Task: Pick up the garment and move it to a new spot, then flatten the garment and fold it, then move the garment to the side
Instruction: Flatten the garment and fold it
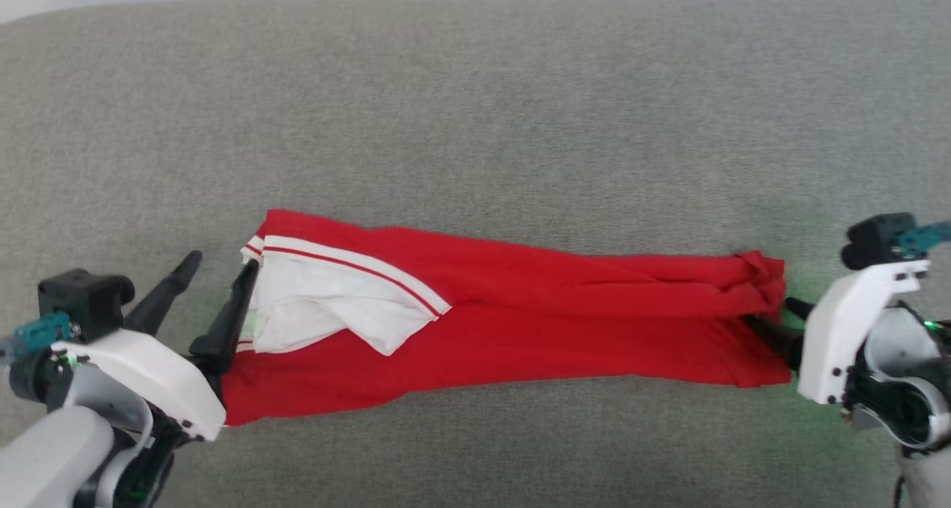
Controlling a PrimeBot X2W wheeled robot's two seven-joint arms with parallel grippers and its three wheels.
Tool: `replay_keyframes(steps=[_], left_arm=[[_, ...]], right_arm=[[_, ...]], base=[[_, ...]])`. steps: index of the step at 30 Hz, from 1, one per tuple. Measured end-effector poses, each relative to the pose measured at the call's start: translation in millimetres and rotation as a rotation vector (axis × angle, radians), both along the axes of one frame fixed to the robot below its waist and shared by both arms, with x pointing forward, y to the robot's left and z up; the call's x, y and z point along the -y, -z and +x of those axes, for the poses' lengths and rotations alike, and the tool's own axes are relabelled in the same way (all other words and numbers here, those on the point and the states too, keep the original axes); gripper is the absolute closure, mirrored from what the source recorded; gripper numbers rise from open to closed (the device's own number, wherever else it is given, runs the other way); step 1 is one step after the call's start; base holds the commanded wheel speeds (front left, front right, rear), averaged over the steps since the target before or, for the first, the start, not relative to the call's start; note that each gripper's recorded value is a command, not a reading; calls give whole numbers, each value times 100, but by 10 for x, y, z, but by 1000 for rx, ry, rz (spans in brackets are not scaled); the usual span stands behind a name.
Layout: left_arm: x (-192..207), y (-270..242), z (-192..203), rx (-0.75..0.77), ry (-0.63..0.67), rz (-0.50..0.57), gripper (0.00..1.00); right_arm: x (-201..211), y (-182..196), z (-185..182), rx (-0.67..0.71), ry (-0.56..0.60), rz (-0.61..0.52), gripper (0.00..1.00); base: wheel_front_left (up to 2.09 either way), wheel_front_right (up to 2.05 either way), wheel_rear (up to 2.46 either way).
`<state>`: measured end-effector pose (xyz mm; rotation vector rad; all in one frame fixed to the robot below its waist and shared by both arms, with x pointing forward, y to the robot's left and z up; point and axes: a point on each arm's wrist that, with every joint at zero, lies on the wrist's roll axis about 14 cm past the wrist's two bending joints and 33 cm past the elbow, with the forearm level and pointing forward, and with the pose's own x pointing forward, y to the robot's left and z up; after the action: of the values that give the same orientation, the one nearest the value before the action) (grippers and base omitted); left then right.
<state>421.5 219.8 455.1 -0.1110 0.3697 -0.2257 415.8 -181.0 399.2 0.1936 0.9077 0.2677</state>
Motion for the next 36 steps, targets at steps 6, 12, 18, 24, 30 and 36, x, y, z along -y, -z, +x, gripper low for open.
replay_keyframes(steps=[6,12,18,24,30,36], left_arm=[[-100,79,-96,16,-73,-29,0],[-132,91,-154,51,-124,-53,0],[-189,11,-233,122,-184,-75,0],[-278,-51,-398,191,-257,-94,0],[-295,-106,-493,246,-288,-105,0],[-213,-161,-515,293,-302,-128,0]], right_arm=[[-201,234,19,-105,-90,-16,0],[-306,342,33,-194,-155,-18,100],[-442,242,77,-206,-166,71,100],[-218,22,202,-154,-114,77,100],[182,-152,322,-95,-21,38,100],[774,-292,391,-50,109,-57,100]], base=[[0,0,0],[0,0,0],[0,0,0],[0,0,0],[0,0,0],[0,0,0]])
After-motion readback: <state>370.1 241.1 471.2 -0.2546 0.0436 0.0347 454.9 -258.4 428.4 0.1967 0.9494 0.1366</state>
